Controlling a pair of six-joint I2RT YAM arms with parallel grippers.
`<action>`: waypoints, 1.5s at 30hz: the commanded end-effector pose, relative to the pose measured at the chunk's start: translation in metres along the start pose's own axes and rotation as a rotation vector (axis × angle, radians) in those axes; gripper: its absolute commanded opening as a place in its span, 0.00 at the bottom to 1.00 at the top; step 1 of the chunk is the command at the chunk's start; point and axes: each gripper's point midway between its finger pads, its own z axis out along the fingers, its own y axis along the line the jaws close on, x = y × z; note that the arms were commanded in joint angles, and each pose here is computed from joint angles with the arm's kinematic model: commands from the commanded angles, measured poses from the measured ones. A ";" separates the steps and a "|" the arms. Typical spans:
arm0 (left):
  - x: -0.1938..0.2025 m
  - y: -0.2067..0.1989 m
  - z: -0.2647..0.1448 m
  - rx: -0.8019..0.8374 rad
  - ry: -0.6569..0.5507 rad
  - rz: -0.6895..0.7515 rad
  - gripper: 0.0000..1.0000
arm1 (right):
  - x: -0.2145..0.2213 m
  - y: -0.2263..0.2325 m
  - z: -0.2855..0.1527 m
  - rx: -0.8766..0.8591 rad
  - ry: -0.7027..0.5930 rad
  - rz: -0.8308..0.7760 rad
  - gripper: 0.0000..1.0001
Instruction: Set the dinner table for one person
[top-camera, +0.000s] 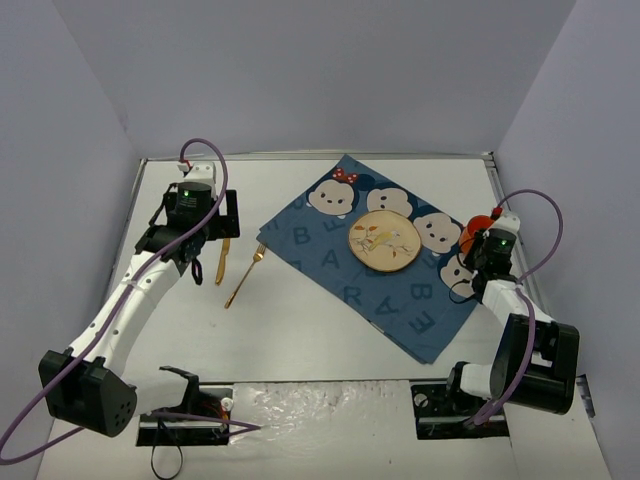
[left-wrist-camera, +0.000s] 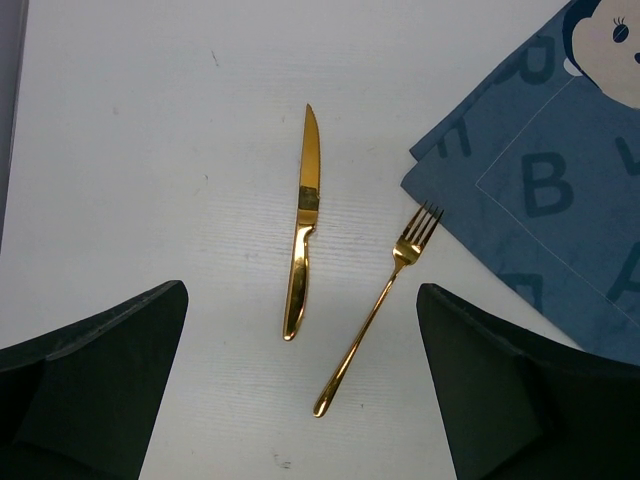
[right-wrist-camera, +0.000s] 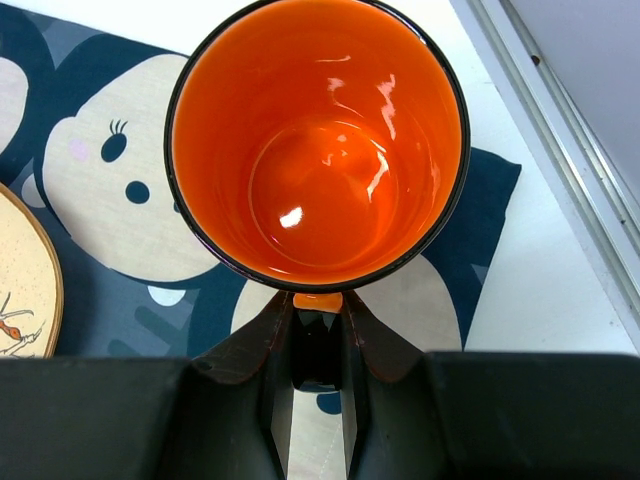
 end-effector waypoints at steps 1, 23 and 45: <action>-0.022 -0.002 -0.002 0.013 -0.081 -0.015 0.97 | -0.043 0.003 0.006 -0.015 -0.164 0.016 0.00; -0.013 -0.006 0.008 0.021 -0.061 -0.012 0.97 | -0.041 -0.002 -0.021 0.017 -0.161 0.118 0.86; 0.114 -0.069 0.058 0.334 0.341 0.131 0.63 | -0.123 0.134 -0.154 -0.650 -0.407 0.158 1.00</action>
